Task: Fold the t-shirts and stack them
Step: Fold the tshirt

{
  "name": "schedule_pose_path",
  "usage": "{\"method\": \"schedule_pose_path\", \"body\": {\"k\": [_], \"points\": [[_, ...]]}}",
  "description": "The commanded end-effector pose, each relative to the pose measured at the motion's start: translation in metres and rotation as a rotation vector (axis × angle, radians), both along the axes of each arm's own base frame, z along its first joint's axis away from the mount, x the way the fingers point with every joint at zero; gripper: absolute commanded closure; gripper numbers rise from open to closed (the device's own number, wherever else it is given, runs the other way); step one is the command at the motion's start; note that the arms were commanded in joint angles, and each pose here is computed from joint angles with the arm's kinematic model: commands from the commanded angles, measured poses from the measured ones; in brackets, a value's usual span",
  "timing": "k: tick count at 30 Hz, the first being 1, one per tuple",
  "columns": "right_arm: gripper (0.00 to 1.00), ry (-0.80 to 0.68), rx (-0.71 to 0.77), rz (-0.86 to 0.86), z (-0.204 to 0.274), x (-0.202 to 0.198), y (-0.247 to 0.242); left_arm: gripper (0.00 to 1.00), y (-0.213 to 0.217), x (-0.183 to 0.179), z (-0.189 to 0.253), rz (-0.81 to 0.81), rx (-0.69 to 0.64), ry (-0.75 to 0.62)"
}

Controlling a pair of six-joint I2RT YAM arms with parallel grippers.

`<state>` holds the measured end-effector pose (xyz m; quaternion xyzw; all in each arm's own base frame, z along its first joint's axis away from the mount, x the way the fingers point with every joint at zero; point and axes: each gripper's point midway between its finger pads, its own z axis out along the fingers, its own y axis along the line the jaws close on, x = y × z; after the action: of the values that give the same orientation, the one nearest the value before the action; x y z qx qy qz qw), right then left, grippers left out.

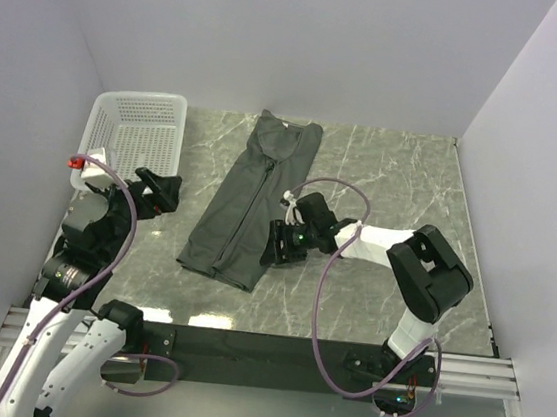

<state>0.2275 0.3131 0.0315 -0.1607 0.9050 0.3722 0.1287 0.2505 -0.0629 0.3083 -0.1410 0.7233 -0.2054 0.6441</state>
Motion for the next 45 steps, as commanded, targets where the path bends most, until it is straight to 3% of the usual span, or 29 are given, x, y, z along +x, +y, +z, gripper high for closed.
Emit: {"method": "schedule_pose_path", "body": {"k": [1, 3, 5, 6, 8, 13, 16, 17, 18, 20, 29, 39, 45], "points": [[0.38, -0.056, -0.041, 0.0, -0.003, 0.007, 0.004, 0.02, 0.005, -0.005, -0.002, 0.03, -0.036, 0.007], [0.4, -0.118, -0.036, 0.068, 0.01, 0.003, 0.009, 0.02, 0.007, -0.009, -0.002, 0.037, -0.031, 0.004], [0.41, -0.216, -0.011, 0.324, 0.023, -0.023, 0.009, 0.02, 0.011, -0.012, -0.003, 0.047, -0.021, 0.009], [0.41, -0.36, 0.025, 0.504, 0.041, -0.026, 0.009, 0.02, 0.012, -0.015, -0.001, 0.048, -0.017, -0.003], [0.41, -0.352, 0.109, 0.728, 0.057, -0.062, -0.002, 0.02, 0.013, -0.018, 0.001, 0.044, -0.01, -0.015], [0.4, -0.613, 0.068, 0.957, 0.073, -0.061, -0.003, 0.01, 0.014, -0.027, 0.005, 0.03, 0.005, -0.067], [0.38, -0.867, -0.054, 1.164, 0.066, -0.063, 0.001, 0.01, 0.01, -0.029, 0.001, 0.003, 0.009, -0.077], [0.37, -0.982, -0.217, 1.203, 0.05, -0.046, -0.009, 0.01, 0.01, -0.029, 0.001, 0.002, 0.009, -0.076], [0.36, -1.109, -0.299, 1.301, 0.046, -0.038, -0.009, 0.0, 0.01, -0.03, 0.001, 0.002, 0.006, -0.075], [0.36, -1.223, -0.404, 1.36, 0.038, -0.031, 0.002, 0.01, 0.01, -0.032, 0.002, 0.0, 0.004, -0.076], [0.36, -1.285, -0.425, 1.477, 0.017, -0.033, 0.036, 0.01, 0.018, -0.044, 0.0, 0.025, 0.009, -0.075], [0.4, -1.24, -0.356, 1.53, 0.003, -0.045, 0.055, 0.01, 0.018, -0.046, -0.007, 0.025, 0.002, -0.067], [0.51, -1.171, -0.267, 1.592, -0.01, -0.062, 0.061, 0.01, 0.018, -0.048, -0.006, 0.021, -0.002, -0.07]]}}
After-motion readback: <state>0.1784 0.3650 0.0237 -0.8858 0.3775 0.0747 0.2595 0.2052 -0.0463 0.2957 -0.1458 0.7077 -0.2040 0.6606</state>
